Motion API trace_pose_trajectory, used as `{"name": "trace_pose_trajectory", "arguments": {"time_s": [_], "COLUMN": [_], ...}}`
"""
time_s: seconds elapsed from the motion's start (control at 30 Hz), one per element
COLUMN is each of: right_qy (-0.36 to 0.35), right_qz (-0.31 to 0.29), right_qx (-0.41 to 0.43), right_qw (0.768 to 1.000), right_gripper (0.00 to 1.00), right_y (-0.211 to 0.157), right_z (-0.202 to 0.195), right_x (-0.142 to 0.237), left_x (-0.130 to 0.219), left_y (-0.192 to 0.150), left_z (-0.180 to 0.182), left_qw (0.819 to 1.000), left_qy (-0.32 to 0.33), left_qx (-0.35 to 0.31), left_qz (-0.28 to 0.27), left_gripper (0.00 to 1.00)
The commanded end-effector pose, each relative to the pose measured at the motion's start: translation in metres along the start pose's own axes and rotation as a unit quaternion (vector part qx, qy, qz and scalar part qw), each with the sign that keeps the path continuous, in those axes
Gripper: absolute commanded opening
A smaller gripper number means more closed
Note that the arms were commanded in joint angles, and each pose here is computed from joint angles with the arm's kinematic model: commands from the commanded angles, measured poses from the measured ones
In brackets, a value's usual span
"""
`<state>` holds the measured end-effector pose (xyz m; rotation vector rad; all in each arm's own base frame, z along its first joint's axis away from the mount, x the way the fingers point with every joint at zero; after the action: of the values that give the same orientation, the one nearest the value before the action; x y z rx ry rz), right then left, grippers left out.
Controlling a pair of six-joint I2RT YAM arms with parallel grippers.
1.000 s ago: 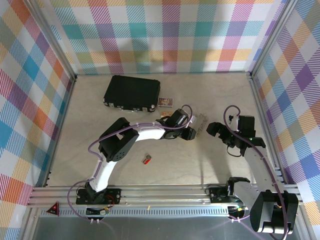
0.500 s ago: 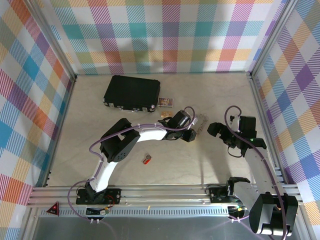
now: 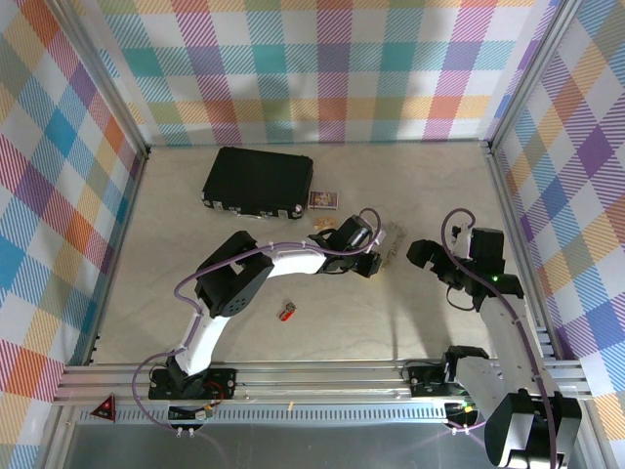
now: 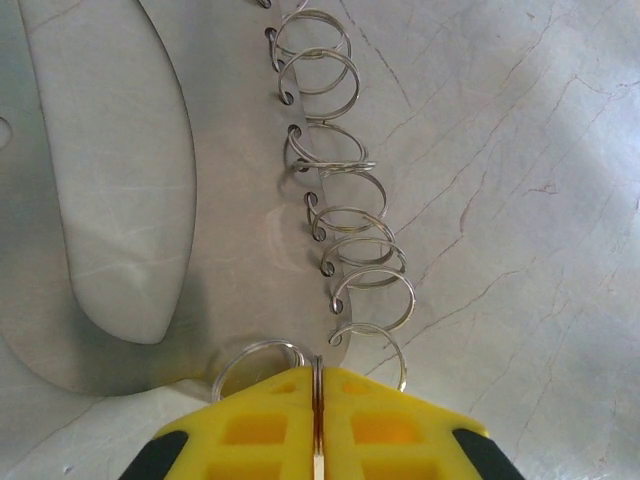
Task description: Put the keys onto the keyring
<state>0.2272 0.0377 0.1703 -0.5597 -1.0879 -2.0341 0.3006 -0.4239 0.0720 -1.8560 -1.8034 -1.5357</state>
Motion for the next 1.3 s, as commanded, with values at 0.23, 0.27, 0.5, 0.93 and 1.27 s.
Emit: {"name": "trace_pose_trajectory", "arguments": {"time_s": [0.23, 0.27, 0.5, 0.93, 1.27], "right_qy": [0.010, 0.014, 0.056, 0.157, 0.224], "right_qz": [-0.005, -0.006, -0.015, -0.050, -0.055], "right_qx": [0.003, 0.003, 0.012, 0.040, 0.147], "right_qw": [1.000, 1.000, 0.998, 0.986, 0.962], "right_gripper": [0.99, 0.99, 0.98, 0.95, 0.90], "right_y": [0.001, 0.001, 0.008, 0.010, -0.007], "right_z": [0.005, 0.006, 0.021, 0.058, 0.113], "right_x": [0.009, 0.009, 0.014, 0.042, 0.072], "left_x": [0.037, 0.042, 0.079, 0.169, 0.240], "left_y": [0.009, 0.010, 0.011, 0.010, 0.005], "left_z": [-0.018, -0.020, -0.028, -0.046, -0.070], "left_qw": [0.999, 0.999, 0.997, 0.986, 0.966], "left_qy": [-0.010, -0.009, -0.008, -0.012, -0.062], "left_qx": [-0.032, -0.036, -0.070, -0.129, -0.183], "left_qz": [-0.020, -0.023, -0.038, -0.102, -0.171], "left_gripper": [0.00, 0.00, 0.00, 0.00, 0.00]}}
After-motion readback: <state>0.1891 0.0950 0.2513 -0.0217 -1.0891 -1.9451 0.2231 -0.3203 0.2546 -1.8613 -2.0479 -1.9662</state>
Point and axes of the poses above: each hand's point on the last joint's axis, 136 mm out from that joint toward the fingers, its own x axis back along the fingers, its own z axis along the line the jaws close on, y = z × x, the point moved 5 cm from there along x, back along the fingers, and after that the axes turned 6 degrees about x, right-handed, at the moved point
